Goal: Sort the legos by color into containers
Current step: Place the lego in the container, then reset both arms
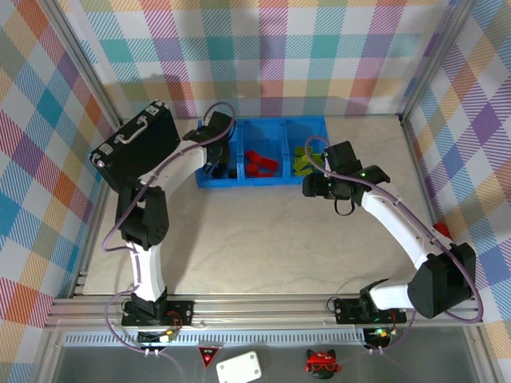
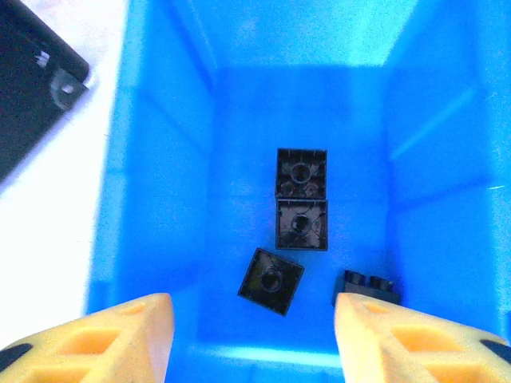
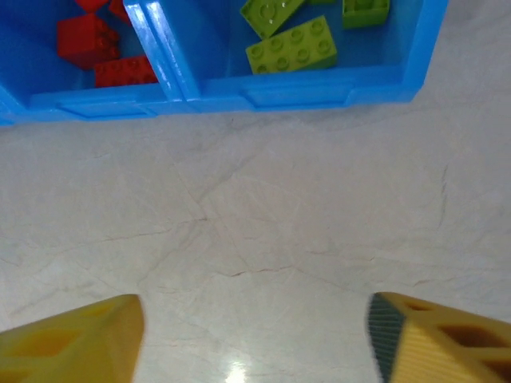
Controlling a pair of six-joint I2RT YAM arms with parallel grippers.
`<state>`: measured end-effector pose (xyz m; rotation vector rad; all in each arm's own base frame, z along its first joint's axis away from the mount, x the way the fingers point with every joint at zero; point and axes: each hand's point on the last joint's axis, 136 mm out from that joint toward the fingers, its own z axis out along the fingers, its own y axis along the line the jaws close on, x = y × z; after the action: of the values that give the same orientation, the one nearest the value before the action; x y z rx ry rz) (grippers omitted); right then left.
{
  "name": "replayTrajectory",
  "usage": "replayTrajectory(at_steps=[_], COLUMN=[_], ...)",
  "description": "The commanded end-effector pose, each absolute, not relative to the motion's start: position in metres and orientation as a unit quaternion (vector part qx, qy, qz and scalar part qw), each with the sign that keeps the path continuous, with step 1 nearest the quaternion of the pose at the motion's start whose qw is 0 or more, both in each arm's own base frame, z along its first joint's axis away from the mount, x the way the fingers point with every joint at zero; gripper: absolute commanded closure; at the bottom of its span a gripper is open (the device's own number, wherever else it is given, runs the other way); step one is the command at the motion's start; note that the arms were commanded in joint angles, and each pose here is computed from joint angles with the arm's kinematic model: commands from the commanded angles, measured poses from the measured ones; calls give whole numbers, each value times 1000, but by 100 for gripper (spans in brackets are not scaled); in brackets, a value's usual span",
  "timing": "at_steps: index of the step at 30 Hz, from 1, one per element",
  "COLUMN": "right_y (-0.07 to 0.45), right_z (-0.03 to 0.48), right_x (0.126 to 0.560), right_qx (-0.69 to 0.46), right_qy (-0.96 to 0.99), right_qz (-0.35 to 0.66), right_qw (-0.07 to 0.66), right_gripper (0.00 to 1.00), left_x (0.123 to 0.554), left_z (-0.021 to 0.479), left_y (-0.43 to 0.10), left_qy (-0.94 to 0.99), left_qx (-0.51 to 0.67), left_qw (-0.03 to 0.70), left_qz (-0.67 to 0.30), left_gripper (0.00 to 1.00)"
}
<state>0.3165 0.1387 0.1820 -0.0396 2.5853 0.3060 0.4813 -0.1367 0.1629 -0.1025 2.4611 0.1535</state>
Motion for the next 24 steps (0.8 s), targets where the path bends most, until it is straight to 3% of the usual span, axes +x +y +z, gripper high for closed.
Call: replayTrajectory(at_steps=[1, 5, 10, 24], right_y=[123, 103, 79, 19], right_z=[201, 198, 192, 151], right_x=[327, 338, 351, 378], right_qx=[-19, -5, 33, 32], right_qy=[949, 948, 946, 898], right_qz=[85, 57, 55, -67], right_qw=[303, 314, 319, 433], right_gripper=[12, 1, 1, 1], left_x=[469, 454, 429, 359], left_z=[198, 212, 204, 125], left_y=[-123, -102, -66, 19], left_qy=[928, 922, 916, 881], left_qx=[-60, -85, -123, -222], left_qw=[363, 376, 376, 392], left_qz=[52, 48, 59, 141], left_gripper=[38, 22, 0, 0])
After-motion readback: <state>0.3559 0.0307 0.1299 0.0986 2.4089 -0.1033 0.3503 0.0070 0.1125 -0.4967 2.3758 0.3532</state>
